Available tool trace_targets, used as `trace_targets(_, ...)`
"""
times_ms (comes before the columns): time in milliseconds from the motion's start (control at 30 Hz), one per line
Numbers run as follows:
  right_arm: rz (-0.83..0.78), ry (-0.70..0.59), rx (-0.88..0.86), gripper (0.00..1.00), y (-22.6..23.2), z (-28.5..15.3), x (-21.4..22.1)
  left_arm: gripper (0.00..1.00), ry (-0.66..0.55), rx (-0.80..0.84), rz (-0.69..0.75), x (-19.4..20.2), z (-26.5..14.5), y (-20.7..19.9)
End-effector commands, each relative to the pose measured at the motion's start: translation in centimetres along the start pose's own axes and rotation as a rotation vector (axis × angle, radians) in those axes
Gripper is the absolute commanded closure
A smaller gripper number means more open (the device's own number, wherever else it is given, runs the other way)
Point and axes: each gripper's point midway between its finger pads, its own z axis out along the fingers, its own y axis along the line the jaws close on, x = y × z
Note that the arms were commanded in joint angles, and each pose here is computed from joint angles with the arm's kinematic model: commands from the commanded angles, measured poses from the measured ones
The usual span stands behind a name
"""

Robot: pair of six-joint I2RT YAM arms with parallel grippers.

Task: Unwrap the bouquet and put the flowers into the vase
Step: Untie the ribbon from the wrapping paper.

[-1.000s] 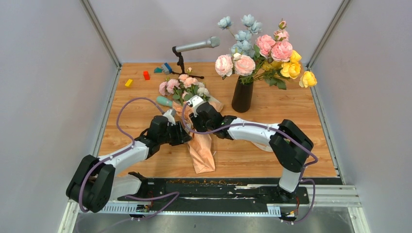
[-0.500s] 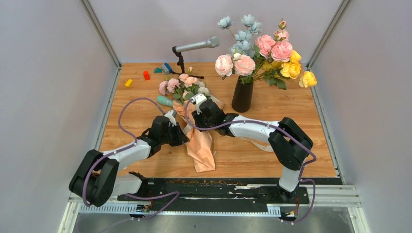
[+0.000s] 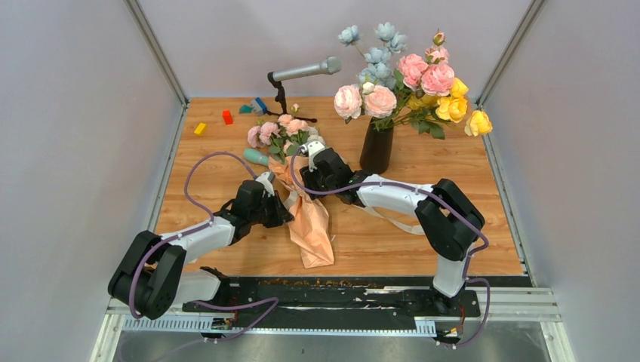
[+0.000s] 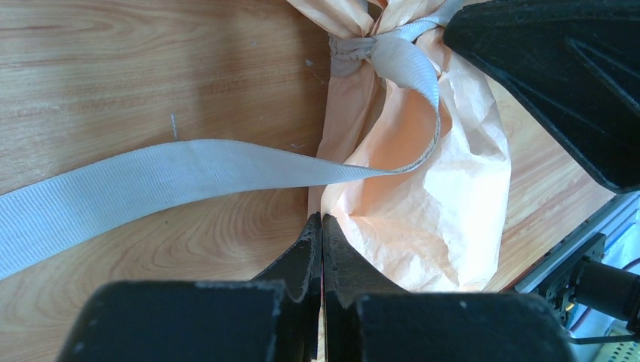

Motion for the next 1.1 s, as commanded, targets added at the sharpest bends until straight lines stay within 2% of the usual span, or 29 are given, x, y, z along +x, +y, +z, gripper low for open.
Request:
trace_targets(0,0.015,-0.027,-0.022,0.61,0.6,0.4,-1.6,1.0,-0.019,0.0,0.028,-0.3,0.0,0.0)
trace_targets(167,0.004,-0.011,-0.019,0.67,0.4,0.4,-1.0,1.0,-0.018,-0.005,0.03,-0.3,-0.1,0.0)
trace_targets(467,0.014,0.014,-0.118,0.69,2.1,0.4,0.5,1.0,-0.024,-0.01,0.04,-0.8,-0.2,-0.1)
trace_targets(700,0.013,0.036,-0.103,0.73,1.8,0.8,1.7,1.0,-0.032,-0.017,0.047,-1.2,-0.3,-0.2)
trace_targets(767,0.011,0.042,-0.095,0.78,1.6,0.9,2.0,1.0,-0.033,-0.022,0.049,-1.2,-0.4,-0.2)
trace_targets(900,0.021,0.008,-0.06,0.99,1.1,0.7,1.2,1.0,-0.028,-0.035,0.049,-0.8,-0.4,0.2)
trace_targets(1067,0.084,-0.121,-0.009,1.0,0.4,-0.9,-1.6,1.0,-0.027,-0.055,0.041,-0.3,-0.6,0.9)
